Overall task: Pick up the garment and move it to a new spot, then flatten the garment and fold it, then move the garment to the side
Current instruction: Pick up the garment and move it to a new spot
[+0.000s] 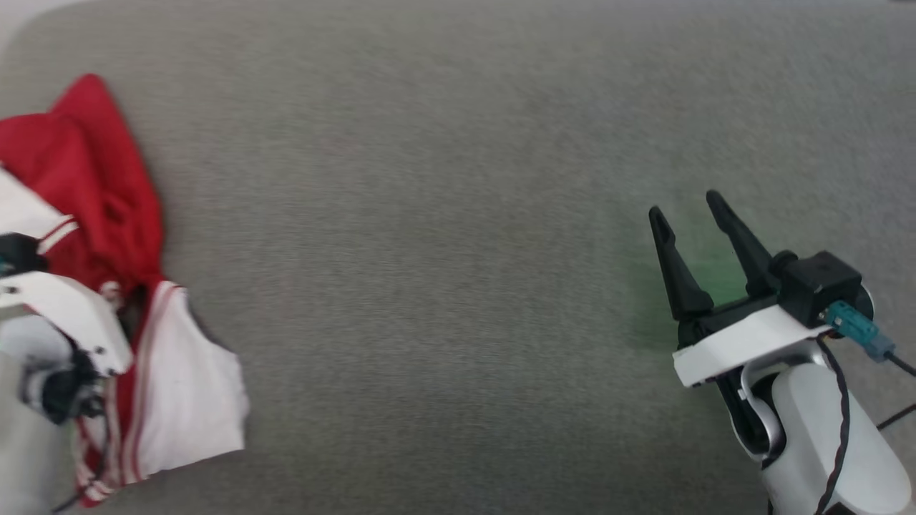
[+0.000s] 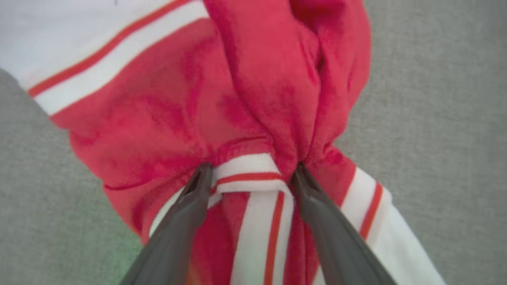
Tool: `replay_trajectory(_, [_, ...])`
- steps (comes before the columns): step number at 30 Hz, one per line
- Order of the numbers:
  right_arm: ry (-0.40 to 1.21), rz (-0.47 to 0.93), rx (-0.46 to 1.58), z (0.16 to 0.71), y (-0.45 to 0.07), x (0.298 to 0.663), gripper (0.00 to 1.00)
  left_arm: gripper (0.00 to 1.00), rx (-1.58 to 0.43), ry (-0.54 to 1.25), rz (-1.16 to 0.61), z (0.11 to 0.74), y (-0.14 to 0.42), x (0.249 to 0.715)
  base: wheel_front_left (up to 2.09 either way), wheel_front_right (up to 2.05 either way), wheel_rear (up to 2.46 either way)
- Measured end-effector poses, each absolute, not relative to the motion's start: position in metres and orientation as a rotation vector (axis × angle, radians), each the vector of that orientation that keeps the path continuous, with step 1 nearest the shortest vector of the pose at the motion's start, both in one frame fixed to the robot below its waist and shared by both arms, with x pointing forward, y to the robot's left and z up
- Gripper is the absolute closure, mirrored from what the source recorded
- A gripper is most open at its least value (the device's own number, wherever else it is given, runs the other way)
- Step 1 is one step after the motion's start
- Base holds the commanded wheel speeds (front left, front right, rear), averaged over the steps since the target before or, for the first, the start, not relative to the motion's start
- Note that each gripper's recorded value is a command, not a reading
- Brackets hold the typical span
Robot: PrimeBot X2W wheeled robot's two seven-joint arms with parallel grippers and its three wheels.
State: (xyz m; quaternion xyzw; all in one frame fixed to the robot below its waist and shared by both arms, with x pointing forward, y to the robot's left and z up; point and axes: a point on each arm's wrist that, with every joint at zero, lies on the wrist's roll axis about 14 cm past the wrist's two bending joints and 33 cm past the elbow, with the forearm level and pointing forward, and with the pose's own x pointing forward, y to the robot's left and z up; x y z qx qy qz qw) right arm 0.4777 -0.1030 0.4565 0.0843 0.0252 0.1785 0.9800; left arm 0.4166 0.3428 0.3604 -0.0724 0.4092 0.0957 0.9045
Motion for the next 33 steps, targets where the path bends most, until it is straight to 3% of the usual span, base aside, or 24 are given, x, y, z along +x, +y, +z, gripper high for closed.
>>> replay_trajectory(6, [0.070,0.293,0.166,0.446,-0.128,0.479,0.00,0.00,-0.141,0.897,0.218,0.345,0.351,0.437,0.00,0.00,0.00])
replay_trajectory(7, [0.075,0.285,0.166,0.445,-0.130,0.478,0.00,0.27,-0.137,0.903,0.218,0.343,0.351,0.439,0.00,0.00,0.00])
replay_trajectory(8, [0.081,0.273,0.166,0.443,-0.134,0.476,0.00,0.97,-0.128,0.870,0.218,0.344,0.351,0.447,0.00,0.00,0.00])
replay_trajectory(9, [0.081,0.269,0.168,0.443,-0.135,0.475,0.00,1.00,-0.115,0.835,0.216,0.348,0.352,0.452,0.00,0.00,0.00])
replay_trajectory(15, [0.056,0.252,0.182,0.456,-0.136,0.469,0.00,1.00,0.029,0.585,0.176,0.392,0.349,0.481,0.00,0.00,0.00])
replay_trajectory(22, [0.006,0.227,0.199,0.478,-0.140,0.460,0.00,1.00,0.168,0.299,0.000,0.471,0.301,0.537,0.00,0.00,0.00])
replay_trajectory(28, [-0.009,0.149,0.214,0.485,-0.163,0.445,0.00,1.00,0.239,0.110,-0.322,0.519,0.170,0.577,0.00,0.00,0.00])
replay_trajectory(33, [-0.001,0.058,0.228,0.481,-0.190,0.431,0.00,1.00,0.255,0.041,-0.709,0.525,0.017,0.556,0.00,0.00,0.00])
